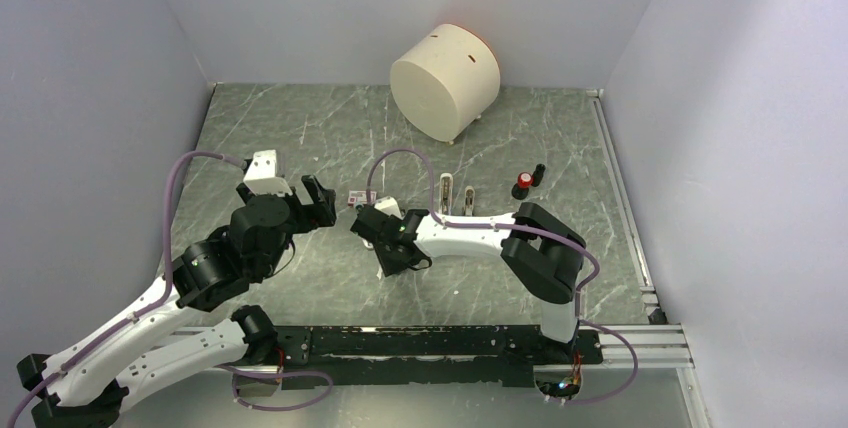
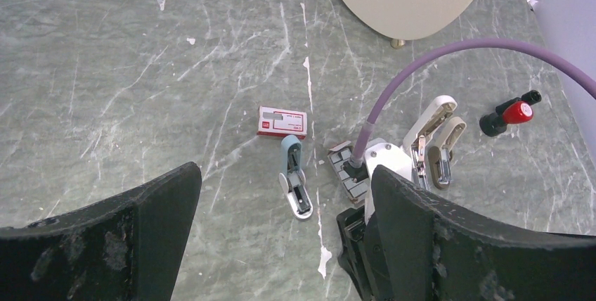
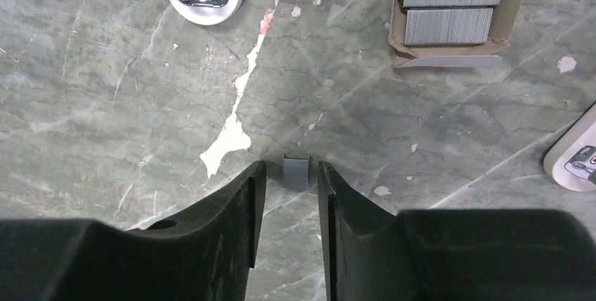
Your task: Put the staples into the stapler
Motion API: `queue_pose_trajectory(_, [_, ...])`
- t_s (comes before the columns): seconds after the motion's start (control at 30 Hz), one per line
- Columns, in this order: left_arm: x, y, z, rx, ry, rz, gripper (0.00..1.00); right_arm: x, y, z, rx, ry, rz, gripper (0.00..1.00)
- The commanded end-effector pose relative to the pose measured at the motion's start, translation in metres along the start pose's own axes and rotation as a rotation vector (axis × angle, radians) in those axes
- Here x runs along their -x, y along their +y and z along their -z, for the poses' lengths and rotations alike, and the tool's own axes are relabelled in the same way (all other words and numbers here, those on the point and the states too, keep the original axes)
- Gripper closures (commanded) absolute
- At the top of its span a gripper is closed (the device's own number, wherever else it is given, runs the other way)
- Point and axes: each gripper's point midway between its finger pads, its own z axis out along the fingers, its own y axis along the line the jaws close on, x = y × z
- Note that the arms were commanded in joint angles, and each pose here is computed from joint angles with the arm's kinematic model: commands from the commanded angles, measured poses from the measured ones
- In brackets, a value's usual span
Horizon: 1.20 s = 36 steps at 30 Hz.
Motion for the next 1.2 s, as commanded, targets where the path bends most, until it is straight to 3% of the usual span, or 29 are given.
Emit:
queue_pose_trajectory(0.0, [0.0068, 0.0033, 0.0014, 0.012, -0.024, 0.015, 0.05, 0.0017, 0.0008, -0.0028, -0.011, -0.003, -0.001, 0.63])
queue_pose_trajectory(0.87, [0.0063, 0.0026, 0.0009, 0.009, -0.024, 0.014, 0.05, 0.0054, -0.0036, -0.0105, -0.035, -0.023, -0.003, 0.71])
queue_pose_trajectory(1.17, [0.0071, 0.0009, 0.0002, 0.007, -0.024, 0.013, 0.05, 0.005, -0.004, -0.0123, -0.04, -0.019, 0.003, 0.7])
